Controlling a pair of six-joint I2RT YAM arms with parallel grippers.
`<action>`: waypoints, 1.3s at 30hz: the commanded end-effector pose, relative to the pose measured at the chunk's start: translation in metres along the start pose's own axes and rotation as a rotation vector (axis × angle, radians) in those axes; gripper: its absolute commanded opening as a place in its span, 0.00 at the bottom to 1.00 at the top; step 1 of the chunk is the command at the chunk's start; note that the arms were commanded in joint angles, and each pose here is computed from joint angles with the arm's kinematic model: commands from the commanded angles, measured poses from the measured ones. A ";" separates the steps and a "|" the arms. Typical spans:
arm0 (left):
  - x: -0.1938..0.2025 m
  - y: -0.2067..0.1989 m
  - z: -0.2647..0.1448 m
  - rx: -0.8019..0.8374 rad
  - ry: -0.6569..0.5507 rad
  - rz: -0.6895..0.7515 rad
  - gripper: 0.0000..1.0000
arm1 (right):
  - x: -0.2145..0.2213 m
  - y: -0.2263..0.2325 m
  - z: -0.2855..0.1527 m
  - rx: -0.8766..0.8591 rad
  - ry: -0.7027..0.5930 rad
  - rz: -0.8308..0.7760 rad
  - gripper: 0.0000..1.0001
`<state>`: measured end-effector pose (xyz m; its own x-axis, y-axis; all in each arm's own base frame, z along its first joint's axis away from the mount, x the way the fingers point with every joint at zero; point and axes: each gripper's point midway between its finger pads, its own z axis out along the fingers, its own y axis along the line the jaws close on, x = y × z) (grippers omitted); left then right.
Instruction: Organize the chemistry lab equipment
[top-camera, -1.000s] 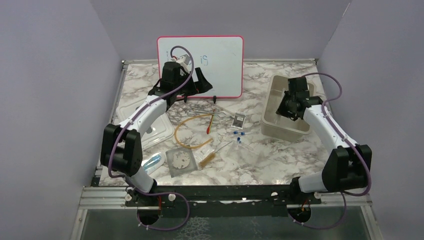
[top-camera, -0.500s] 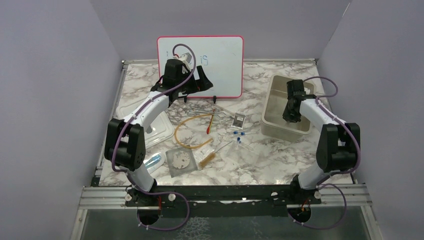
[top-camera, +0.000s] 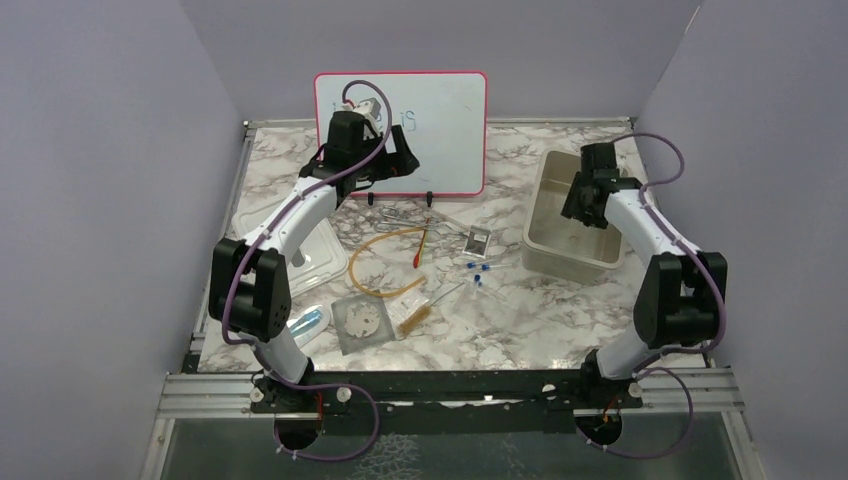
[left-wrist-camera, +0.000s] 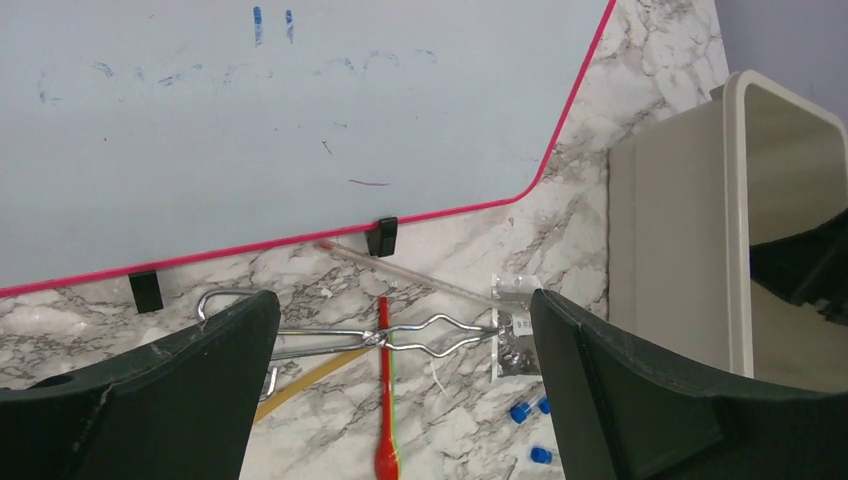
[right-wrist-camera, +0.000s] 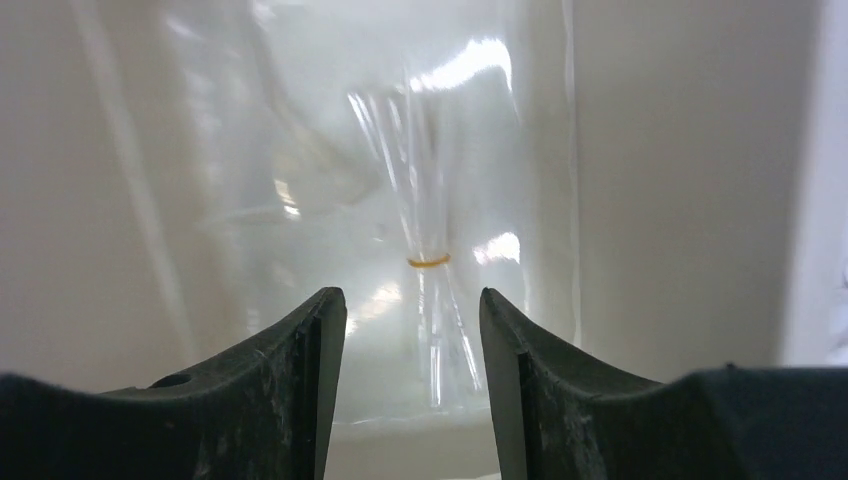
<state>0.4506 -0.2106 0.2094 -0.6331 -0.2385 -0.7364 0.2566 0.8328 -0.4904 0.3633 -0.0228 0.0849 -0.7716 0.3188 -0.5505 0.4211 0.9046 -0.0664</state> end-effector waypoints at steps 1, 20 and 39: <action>-0.015 0.002 -0.007 -0.032 -0.040 0.025 0.98 | -0.055 0.021 -0.051 -0.160 -0.143 0.034 0.56; 0.086 -0.002 -0.006 0.033 0.149 -0.020 0.76 | 0.004 0.239 -0.147 -0.824 -0.193 -0.326 0.54; 0.090 0.089 -0.062 -0.384 0.031 -0.281 0.65 | 0.098 0.322 -0.061 -0.876 -0.121 -0.971 0.34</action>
<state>0.3755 -0.1416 0.1319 -0.6808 -0.4039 -0.6110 -0.1319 0.8882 -0.4402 0.3842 0.3051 0.0524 -0.6490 -0.4480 -0.6149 -0.6358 0.7633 0.1150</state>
